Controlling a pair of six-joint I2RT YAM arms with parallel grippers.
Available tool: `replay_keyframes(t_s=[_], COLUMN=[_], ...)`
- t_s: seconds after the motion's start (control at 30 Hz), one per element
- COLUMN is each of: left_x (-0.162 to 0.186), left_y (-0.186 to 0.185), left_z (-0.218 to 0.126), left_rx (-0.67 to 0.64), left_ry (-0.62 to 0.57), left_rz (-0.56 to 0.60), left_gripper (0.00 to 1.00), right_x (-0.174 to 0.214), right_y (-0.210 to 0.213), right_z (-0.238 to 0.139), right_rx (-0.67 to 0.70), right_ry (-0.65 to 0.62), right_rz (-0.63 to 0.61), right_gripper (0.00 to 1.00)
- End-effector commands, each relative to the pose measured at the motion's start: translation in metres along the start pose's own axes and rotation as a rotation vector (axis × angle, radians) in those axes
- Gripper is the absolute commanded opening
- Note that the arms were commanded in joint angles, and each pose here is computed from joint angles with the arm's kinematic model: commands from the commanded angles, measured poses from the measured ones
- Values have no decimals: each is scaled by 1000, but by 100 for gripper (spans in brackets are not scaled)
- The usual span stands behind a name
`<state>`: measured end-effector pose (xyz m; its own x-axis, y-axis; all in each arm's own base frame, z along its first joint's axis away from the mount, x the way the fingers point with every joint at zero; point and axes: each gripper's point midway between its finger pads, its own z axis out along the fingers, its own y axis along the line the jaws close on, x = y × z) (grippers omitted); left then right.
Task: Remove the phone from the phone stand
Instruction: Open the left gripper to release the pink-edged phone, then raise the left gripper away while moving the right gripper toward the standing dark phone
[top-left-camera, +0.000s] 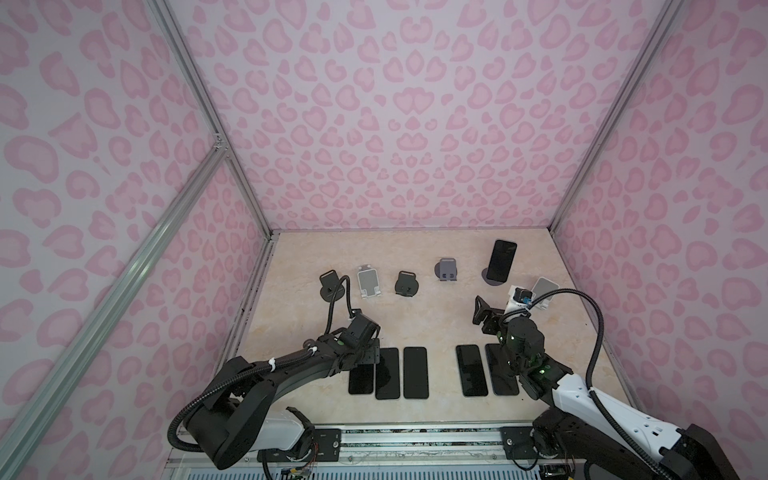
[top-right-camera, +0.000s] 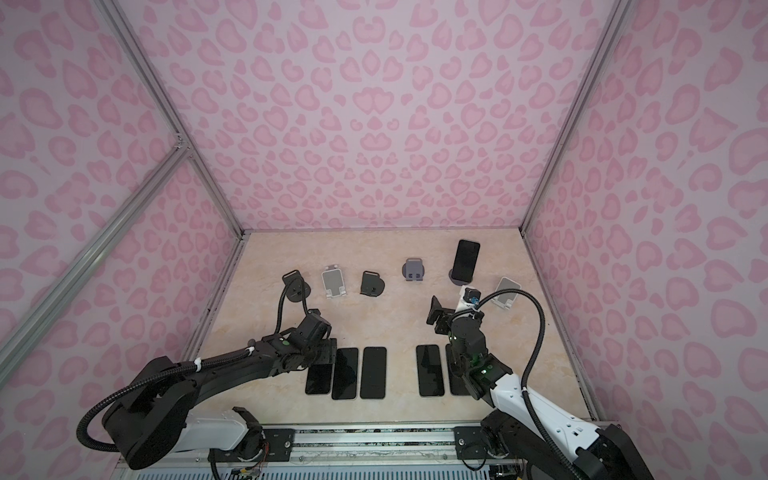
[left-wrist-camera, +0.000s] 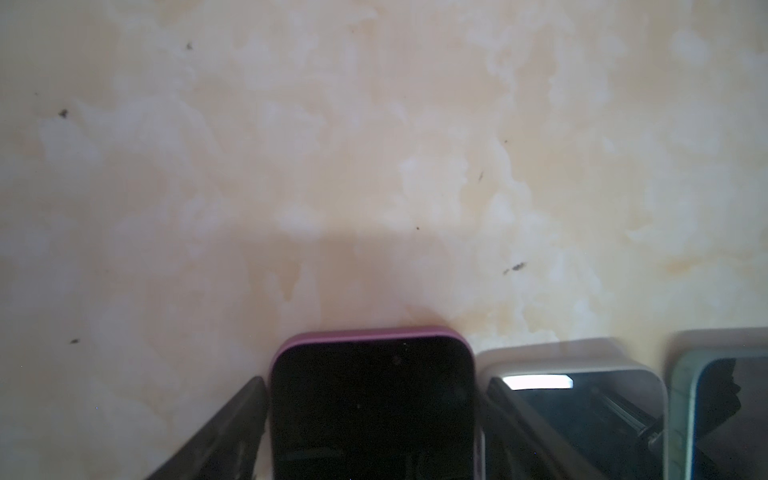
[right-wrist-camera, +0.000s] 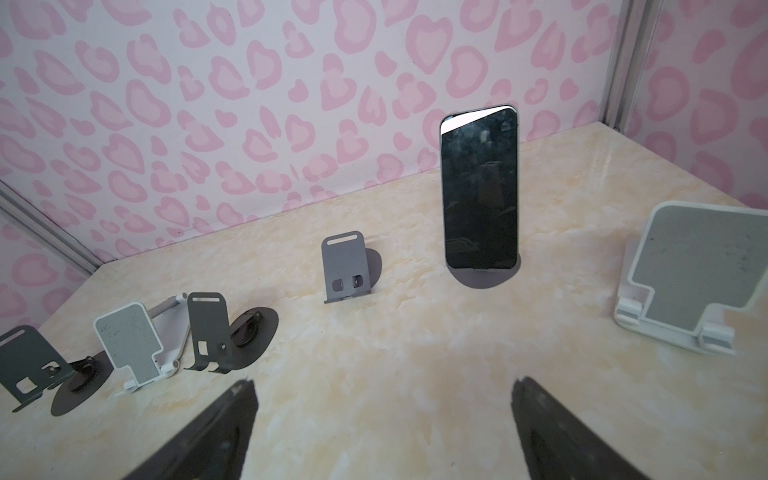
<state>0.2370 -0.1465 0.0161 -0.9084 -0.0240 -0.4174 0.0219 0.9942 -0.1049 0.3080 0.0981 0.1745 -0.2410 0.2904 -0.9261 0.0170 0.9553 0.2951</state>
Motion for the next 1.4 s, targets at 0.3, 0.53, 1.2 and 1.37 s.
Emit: replay_keyframes(t_s=[0.3,0.53,1.2,1.37], left_x=[-5,-41,-168,-131], left_y=[6,-6,-55,-49], left_z=[-39,-85,-253,-224], left_rx=[-33,33,406,502], left_ry=[39,-93,-647,-584], left_rz=[22,42,-163,-257], left_gripper=[86,94,91,91], right_x=[-11,-10,-37,-66], right_y=[3,2,-3,-27], right_z=[-3,-1,-10,-36], right_rx=[-10,-1,115,215], right_ry=[-36,-30,146,92], right_rz=[20,11,-60,-37], right_gripper=[98,98,97,97])
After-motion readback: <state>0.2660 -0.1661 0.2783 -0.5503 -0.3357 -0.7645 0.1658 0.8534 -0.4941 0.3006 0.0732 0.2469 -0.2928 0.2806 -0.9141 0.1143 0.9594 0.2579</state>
